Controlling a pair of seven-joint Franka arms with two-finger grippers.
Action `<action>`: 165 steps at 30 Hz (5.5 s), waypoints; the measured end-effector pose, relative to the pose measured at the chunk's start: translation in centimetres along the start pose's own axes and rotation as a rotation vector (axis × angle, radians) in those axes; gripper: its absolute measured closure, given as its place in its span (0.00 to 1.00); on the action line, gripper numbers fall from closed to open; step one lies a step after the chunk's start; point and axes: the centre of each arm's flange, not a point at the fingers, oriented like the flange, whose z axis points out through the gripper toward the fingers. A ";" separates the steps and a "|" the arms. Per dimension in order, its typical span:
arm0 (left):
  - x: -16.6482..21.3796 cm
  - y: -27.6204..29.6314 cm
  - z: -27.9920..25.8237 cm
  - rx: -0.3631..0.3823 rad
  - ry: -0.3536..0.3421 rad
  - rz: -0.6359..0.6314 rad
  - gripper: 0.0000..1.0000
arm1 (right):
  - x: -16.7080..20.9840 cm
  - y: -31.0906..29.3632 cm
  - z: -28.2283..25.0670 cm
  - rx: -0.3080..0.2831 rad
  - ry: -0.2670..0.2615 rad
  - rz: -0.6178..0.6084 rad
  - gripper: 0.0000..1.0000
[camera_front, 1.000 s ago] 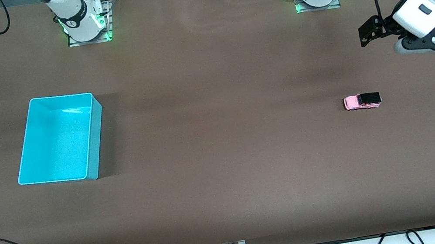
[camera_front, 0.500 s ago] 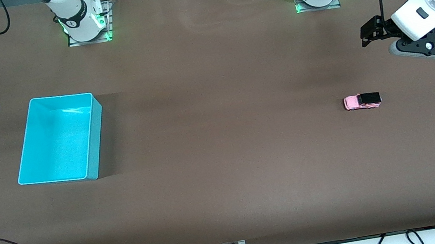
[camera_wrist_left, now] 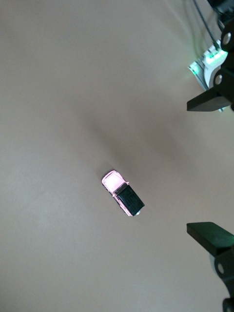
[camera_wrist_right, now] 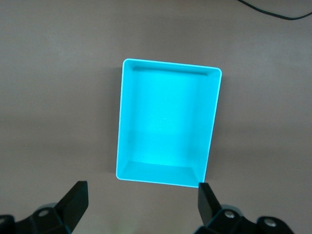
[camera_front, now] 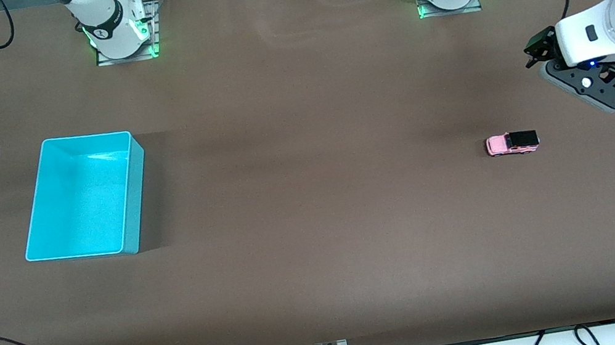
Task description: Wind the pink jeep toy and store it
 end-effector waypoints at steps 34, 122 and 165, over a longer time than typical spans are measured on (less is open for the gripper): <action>-0.6 -6.0 23.1 0.133 -0.039 0.759 0.00 | 0.0 0.0 0.0 0.000 0.000 0.000 0.00; -10.5 -17.8 35.9 0.230 0.042 0.915 0.48 | 0.0 0.0 0.0 0.000 0.000 0.001 0.00; -19.3 -23.9 36.8 0.244 0.047 0.849 0.48 | 0.0 0.0 0.0 0.000 0.000 0.001 0.00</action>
